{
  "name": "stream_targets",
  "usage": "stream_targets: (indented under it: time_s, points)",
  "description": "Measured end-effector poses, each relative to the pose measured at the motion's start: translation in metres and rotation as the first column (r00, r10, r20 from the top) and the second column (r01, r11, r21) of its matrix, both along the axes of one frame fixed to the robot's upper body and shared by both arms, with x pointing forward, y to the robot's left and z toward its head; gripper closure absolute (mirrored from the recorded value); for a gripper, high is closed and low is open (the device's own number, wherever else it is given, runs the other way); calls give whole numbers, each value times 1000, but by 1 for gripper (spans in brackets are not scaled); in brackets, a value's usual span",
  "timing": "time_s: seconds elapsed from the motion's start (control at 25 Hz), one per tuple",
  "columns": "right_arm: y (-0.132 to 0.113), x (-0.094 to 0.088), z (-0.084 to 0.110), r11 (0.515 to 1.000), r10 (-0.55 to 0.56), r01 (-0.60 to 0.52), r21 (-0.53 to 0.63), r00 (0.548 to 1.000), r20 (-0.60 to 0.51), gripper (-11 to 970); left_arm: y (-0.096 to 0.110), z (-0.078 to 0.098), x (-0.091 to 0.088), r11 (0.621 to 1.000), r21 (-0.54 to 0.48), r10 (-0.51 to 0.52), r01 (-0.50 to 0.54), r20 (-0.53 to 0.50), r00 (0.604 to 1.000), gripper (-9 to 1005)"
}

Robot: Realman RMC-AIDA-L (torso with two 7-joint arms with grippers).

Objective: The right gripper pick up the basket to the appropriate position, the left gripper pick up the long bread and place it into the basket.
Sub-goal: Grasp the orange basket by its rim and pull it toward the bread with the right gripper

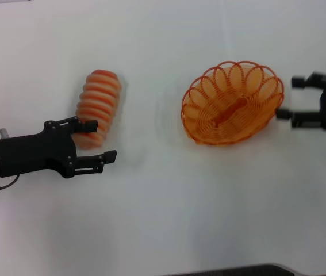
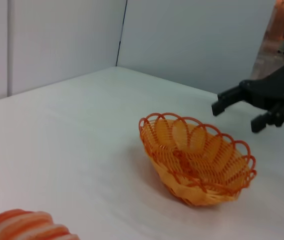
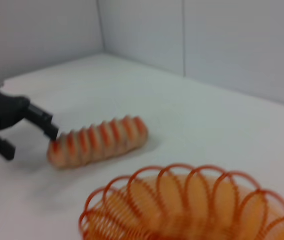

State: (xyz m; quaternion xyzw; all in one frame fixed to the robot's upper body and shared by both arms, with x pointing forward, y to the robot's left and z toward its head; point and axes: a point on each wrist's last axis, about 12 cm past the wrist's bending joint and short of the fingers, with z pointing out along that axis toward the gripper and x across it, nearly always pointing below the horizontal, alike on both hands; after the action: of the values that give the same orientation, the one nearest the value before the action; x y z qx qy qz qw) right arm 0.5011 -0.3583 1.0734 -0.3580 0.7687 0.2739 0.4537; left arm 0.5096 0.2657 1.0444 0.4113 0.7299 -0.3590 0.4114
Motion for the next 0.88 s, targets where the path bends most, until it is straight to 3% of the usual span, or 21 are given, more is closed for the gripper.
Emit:
stream_targets:
  time_s: [0.24,0.48,0.88]
  points:
    - [-18,10,18,978,-172,165,126,984,47,44,3,0,0,999,-24,40,-40,4,999,154]
    - [-28,35,28,928,-328,335,161,942,-73,48,5,0,0,995,-53,81,-80,8,997,154]
    - [-26,63,50,895,-375,414,167,900,-221,58,4,1,1,994,-61,89,-89,8,996,153]
